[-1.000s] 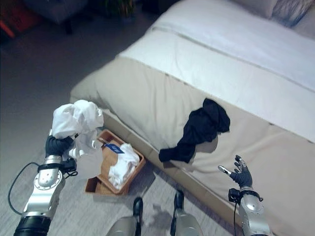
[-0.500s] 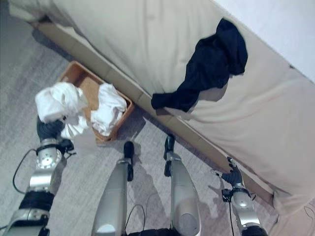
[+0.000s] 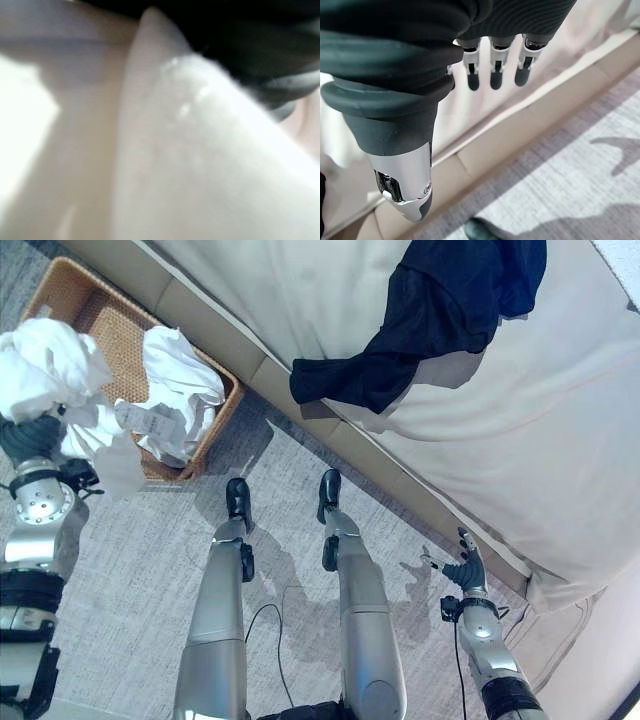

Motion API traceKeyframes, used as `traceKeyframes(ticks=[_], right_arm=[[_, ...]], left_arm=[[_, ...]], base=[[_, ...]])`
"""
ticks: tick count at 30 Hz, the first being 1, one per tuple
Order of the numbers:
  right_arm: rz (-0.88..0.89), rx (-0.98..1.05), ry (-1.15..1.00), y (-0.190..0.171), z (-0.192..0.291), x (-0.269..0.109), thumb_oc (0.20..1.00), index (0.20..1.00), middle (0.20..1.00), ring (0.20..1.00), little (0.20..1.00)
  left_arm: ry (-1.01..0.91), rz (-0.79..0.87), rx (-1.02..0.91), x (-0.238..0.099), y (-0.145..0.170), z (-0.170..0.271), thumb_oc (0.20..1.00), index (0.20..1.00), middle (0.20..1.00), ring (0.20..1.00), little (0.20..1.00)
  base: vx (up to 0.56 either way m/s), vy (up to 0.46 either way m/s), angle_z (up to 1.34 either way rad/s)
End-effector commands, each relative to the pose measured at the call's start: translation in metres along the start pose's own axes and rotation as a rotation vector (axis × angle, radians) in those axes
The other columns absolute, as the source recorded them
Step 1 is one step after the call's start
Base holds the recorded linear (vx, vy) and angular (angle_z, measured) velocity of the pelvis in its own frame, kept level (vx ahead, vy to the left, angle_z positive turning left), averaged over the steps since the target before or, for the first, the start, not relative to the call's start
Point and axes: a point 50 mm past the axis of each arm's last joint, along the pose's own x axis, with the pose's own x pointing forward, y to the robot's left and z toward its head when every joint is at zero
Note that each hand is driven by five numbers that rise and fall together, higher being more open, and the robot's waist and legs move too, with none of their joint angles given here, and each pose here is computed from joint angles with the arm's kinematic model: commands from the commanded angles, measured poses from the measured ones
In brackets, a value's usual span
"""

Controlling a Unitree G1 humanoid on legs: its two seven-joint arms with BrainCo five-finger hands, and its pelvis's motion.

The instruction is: Pick up clothes into the bucket

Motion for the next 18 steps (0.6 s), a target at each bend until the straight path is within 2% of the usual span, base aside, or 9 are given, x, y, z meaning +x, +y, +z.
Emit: traceKeyframes(ticks=[1, 7, 14, 18], right_arm=[[-0.026, 0.005, -0.059, -0.009, 0.009, 0.002, 1.0, 1.0, 1.0, 1.0, 1.0], [-0.006, 0.013, -0.079, -0.003, 0.016, 0.005, 1.0, 1.0, 1.0, 1.0, 1.0], [-0.007, 0.031, -0.119, -0.001, 0.026, 0.006, 1.0, 1.0, 1.0, 1.0, 1.0], [-0.04, 0.085, -0.206, -0.002, 0.048, 0.009, 1.0, 1.0, 1.0, 1.0, 1.0]], left_arm=[[-0.104, 0.096, -0.065, 0.021, 0.021, 0.03, 1.0, 1.0, 1.0, 1.0, 1.0], [-0.053, 0.115, -0.143, 0.023, 0.021, 0.025, 1.0, 1.0, 1.0, 1.0, 1.0], [0.01, 0.158, -0.117, 0.023, 0.023, 0.012, 1.0, 1.0, 1.0, 1.0, 1.0], [0.056, 0.207, -0.078, 0.023, 0.029, 0.003, 1.0, 1.0, 1.0, 1.0, 1.0]], base=[[0.03, 0.031, -0.03], [0.03, 0.01, -0.02], [0.01, 0.002, 0.0], [0.01, 0.005, -0.07]])
